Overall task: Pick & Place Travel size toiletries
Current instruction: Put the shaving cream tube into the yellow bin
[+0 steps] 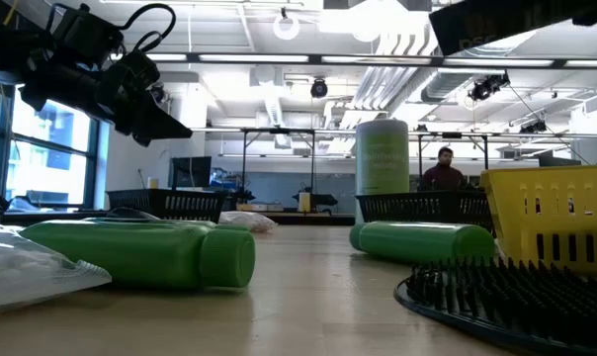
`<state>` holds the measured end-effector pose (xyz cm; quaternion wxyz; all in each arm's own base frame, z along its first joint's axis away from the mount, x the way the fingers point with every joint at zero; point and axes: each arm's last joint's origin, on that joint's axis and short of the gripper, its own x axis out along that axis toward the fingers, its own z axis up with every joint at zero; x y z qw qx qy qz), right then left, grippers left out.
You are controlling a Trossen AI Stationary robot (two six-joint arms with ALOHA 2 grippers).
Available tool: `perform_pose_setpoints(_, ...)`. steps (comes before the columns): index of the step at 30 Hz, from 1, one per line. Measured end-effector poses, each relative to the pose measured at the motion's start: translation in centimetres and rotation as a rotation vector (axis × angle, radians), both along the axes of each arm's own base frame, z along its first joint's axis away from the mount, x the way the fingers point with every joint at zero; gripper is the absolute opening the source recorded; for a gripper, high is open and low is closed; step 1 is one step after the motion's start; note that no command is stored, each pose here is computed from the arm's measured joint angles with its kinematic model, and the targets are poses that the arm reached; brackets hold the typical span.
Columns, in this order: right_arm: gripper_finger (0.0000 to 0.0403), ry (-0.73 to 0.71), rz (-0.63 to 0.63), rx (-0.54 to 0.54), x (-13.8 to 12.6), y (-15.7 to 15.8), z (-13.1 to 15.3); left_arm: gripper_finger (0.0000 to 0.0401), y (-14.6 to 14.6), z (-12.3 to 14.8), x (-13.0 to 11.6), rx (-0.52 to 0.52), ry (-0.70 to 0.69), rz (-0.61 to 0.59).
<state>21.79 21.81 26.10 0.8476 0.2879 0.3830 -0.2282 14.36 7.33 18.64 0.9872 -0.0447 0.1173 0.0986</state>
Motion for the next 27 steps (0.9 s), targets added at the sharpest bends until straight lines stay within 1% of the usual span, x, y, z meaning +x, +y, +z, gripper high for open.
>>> perform_pose_setpoints(11,0.0133,0.049,-0.035,-0.008,0.6,1.0,-2.2,0.0000,0.0,0.0,0.0,0.000,0.000,0.000)
perform_pose_setpoints(20,0.0133,0.096,-0.057,-0.050,1.1,1.6,-4.4,0.0000,0.0,0.0,0.0,0.000,0.000,0.000)
perform_pose_setpoints(27,0.0133,0.163,-0.070,-0.021,1.2,2.1,-5.6,0.0000,0.0,0.0,0.0,0.000,0.000,0.000)
